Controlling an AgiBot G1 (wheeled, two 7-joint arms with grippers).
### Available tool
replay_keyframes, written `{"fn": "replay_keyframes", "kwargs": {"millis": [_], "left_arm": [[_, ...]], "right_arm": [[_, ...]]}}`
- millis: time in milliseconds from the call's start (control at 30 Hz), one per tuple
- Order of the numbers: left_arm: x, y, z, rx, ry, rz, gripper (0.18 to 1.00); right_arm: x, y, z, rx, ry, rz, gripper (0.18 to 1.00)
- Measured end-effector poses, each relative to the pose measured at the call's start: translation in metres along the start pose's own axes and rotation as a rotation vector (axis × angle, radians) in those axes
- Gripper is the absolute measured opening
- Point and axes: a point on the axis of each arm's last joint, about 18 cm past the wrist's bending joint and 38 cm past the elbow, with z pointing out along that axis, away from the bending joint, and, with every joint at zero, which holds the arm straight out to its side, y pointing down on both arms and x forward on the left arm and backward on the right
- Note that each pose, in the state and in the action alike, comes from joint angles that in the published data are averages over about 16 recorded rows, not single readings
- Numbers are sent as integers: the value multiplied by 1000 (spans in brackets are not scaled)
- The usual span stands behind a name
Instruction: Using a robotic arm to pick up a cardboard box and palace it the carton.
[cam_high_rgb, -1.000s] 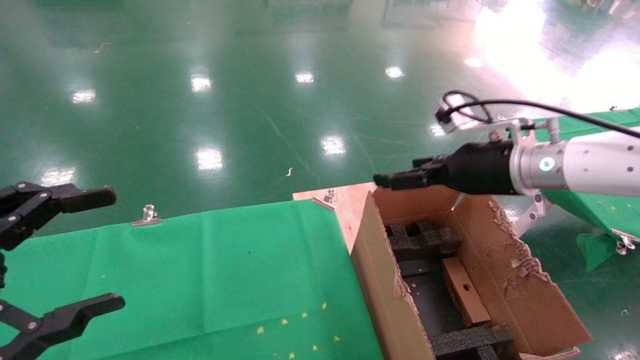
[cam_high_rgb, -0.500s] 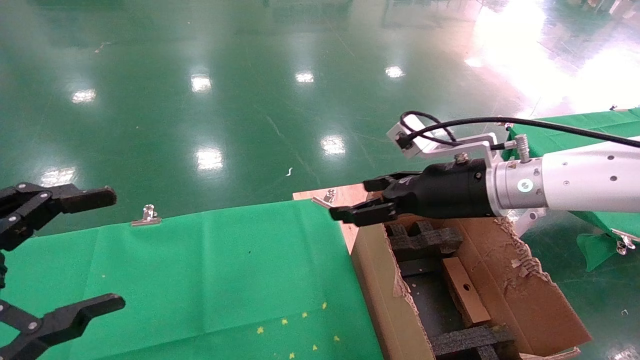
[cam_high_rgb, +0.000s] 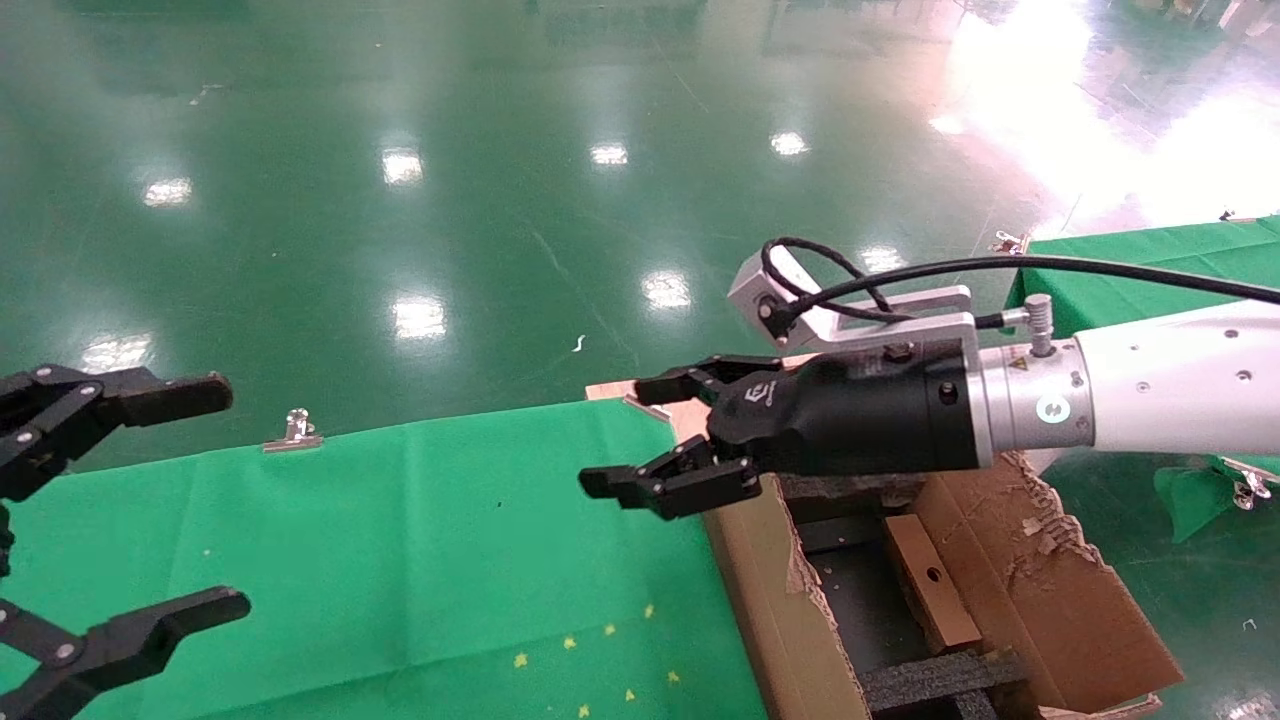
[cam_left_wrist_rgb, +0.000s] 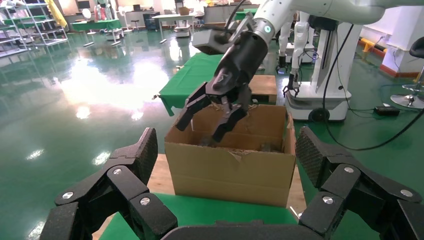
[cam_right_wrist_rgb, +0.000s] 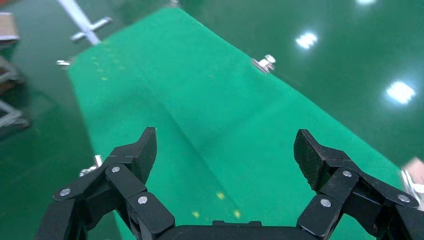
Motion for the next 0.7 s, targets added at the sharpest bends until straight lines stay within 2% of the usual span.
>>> {"fn": "replay_keyframes", "kwargs": {"millis": [367, 700], "left_arm": [[0, 0, 0, 0, 0, 0, 1001], [0, 0, 0, 0, 0, 0, 1001]], "right_arm": [[-30, -7, -7, 148, -156, -155, 1001], [-54, -10, -23, 309, -252, -309, 1001]]}}
